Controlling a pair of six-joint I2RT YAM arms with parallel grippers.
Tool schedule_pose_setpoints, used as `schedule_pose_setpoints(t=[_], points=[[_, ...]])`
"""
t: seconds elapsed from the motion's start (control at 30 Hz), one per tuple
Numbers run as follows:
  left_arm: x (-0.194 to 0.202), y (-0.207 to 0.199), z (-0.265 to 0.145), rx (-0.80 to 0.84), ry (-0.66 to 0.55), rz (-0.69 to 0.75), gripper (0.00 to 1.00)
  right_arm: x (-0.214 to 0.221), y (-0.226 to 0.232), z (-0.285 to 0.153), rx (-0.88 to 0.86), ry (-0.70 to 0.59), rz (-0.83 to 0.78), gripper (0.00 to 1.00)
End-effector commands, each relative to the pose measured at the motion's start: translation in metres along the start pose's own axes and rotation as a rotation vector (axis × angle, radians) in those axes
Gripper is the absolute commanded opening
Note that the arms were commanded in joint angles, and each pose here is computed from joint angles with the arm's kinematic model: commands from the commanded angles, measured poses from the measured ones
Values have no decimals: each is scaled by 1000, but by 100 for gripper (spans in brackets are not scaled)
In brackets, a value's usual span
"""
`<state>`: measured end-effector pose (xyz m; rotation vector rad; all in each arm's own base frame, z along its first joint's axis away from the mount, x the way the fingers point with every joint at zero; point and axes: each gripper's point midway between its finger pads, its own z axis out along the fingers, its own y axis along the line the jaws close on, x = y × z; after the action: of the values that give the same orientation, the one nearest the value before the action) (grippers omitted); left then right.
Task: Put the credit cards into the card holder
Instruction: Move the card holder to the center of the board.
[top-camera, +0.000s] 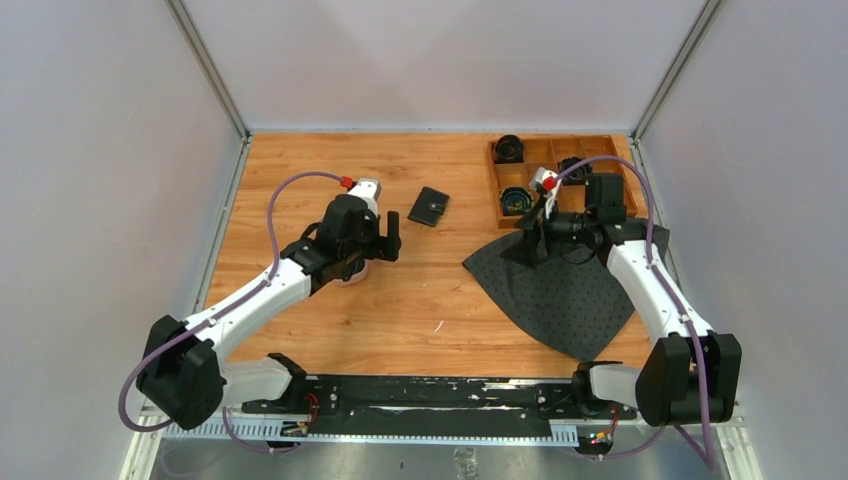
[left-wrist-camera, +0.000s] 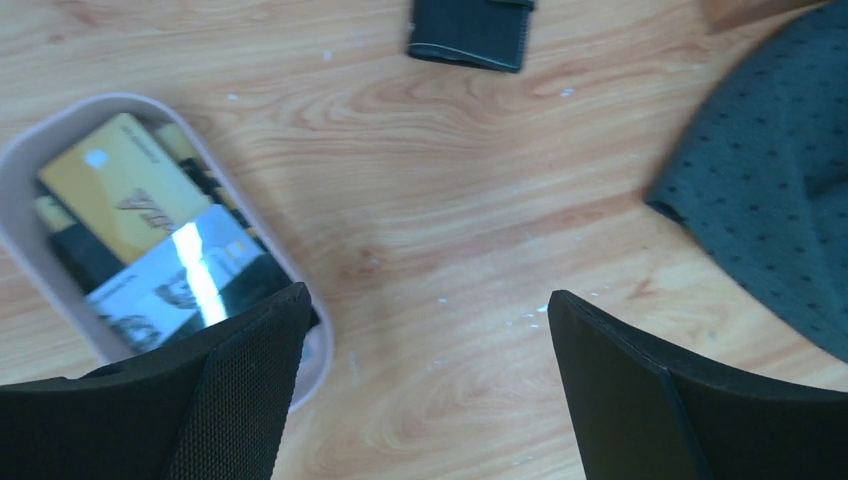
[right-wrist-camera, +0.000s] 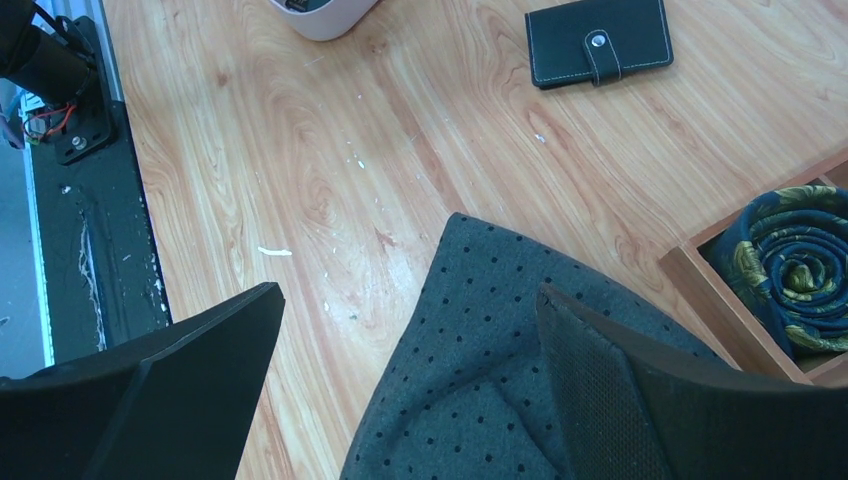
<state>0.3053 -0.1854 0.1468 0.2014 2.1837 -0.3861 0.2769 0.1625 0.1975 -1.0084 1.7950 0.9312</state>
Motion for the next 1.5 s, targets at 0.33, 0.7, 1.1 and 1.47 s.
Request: schedule_pose_setpoints(t=[0.33,0.7,1.1,1.47], points=[[-26,41,30,-11,34,-47,71,7,4,0,-26,44,-8,98],[-52,7,145,130,183,-142,84,13,-4,2,-11,82,34,96],[-5,-1,196,154,359,-243,64,18,-6,4,-14,95,45,96],[25,-1,211,143,445,-241,42,21,-6,5,-23,108,64,95]])
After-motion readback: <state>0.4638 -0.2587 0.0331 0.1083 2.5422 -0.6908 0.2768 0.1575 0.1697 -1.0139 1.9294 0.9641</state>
